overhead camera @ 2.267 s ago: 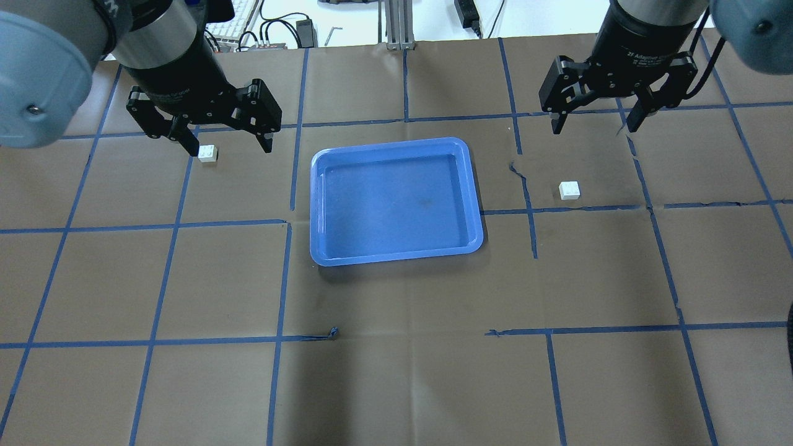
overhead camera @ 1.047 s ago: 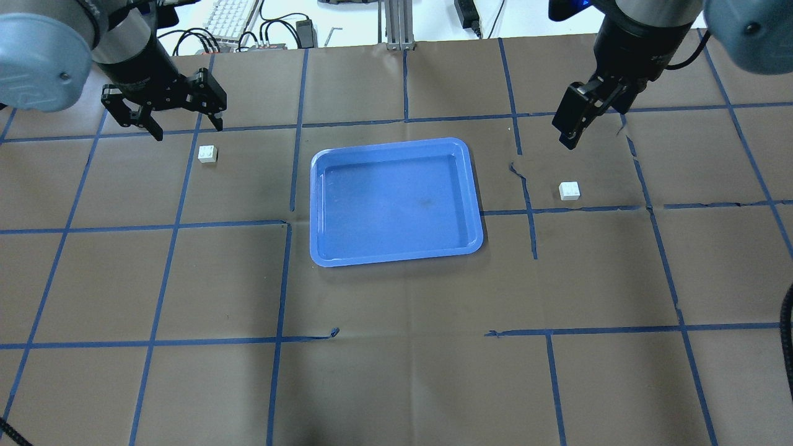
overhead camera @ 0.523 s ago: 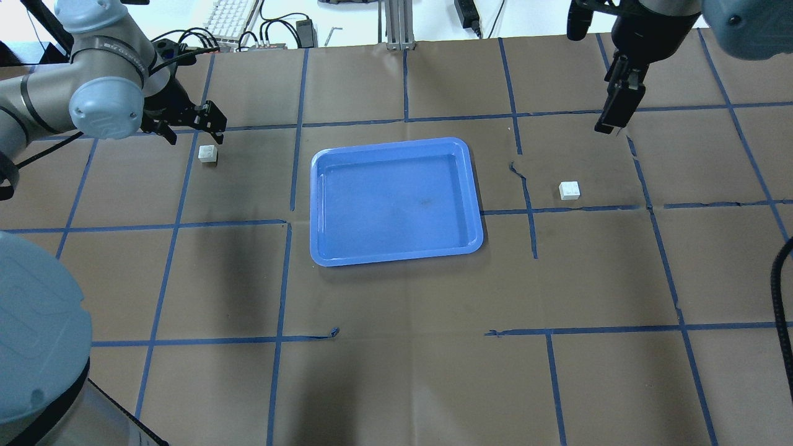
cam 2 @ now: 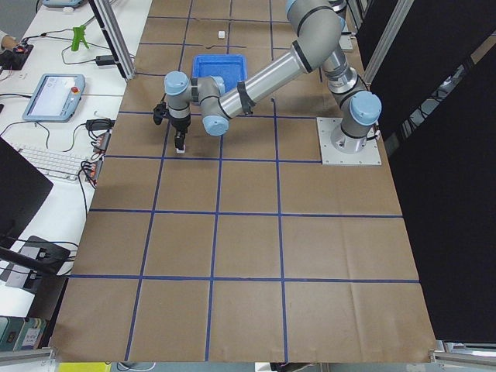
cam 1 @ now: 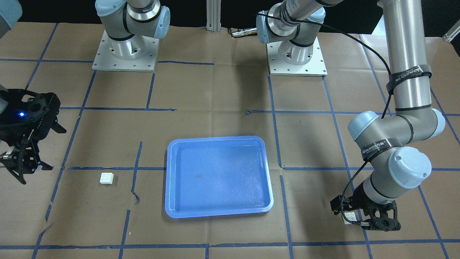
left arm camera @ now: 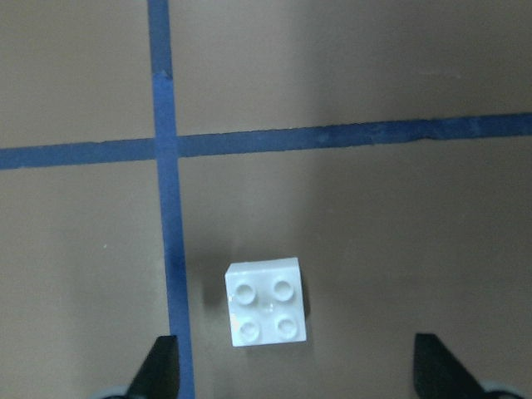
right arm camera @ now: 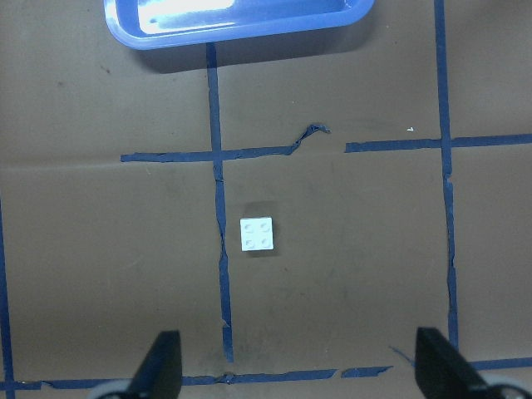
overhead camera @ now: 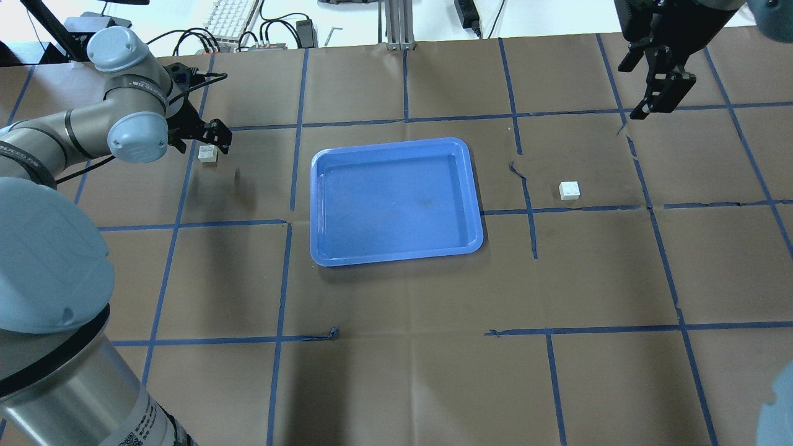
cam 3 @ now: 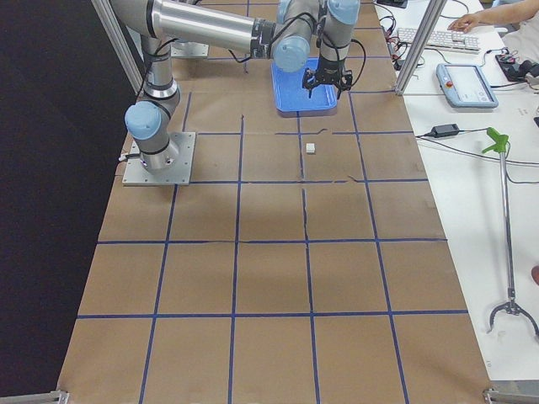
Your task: Assemble white blocks and place on blue tray
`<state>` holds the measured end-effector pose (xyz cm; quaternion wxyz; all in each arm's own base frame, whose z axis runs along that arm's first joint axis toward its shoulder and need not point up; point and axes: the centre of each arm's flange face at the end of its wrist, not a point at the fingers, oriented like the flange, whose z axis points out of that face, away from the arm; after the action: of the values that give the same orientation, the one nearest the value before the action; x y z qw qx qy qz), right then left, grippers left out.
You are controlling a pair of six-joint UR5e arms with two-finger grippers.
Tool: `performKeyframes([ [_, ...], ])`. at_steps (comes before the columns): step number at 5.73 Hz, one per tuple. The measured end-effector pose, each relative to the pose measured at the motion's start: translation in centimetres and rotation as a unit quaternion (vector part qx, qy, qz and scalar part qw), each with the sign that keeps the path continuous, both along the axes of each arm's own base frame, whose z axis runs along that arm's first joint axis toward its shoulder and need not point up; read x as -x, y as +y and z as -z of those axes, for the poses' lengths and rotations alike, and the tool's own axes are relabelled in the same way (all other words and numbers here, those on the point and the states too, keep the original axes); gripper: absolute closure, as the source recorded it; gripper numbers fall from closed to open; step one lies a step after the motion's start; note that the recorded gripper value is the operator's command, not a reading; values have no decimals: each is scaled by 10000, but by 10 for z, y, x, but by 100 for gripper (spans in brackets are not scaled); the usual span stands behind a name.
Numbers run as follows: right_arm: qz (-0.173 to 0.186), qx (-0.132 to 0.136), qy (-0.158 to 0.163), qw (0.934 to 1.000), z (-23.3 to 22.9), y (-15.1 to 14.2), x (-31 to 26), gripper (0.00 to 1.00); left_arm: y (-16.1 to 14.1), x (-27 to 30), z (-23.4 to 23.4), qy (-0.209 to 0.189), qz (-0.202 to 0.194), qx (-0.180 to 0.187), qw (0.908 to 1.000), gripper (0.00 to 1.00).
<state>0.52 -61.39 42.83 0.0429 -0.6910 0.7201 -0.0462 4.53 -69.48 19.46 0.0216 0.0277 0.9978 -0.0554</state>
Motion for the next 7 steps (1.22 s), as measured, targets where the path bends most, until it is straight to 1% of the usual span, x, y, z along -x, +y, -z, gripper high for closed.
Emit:
performKeyframes([
  [1, -68, -34, -231, 9997, 12, -6, 2, 0, -1, -2, 6, -3, -16, 0, 10000, 18],
  [2, -228, -50, -656, 9976, 33, -13, 6, 0, 0, -5, 9, 0, -52, -8, 10000, 52],
  [3, -324, -101, -1182, 9924, 63, -15, 19, 0, 0, -9, 9, 0, -75, -11, 10000, 71],
  [4, -328, -137, -1698, 9848, 100, -12, 35, 0, 1, -11, 10, -1, -74, -14, 10000, 86],
  [5, -352, -120, -2076, 9775, 142, -6, 49, 1, 0, -12, 9, -7, -68, -7, 10000, 95],
  [6, -432, -103, -2355, 9709, 185, 1, 61, 1, -1, -13, 4, -30, -55, 35, 10000, 96],
  [7, -587, -81, -2547, 9652, 223, 6, 69, 1, -1, -12, -9, -54, -41, 102, 9999, 96],
])
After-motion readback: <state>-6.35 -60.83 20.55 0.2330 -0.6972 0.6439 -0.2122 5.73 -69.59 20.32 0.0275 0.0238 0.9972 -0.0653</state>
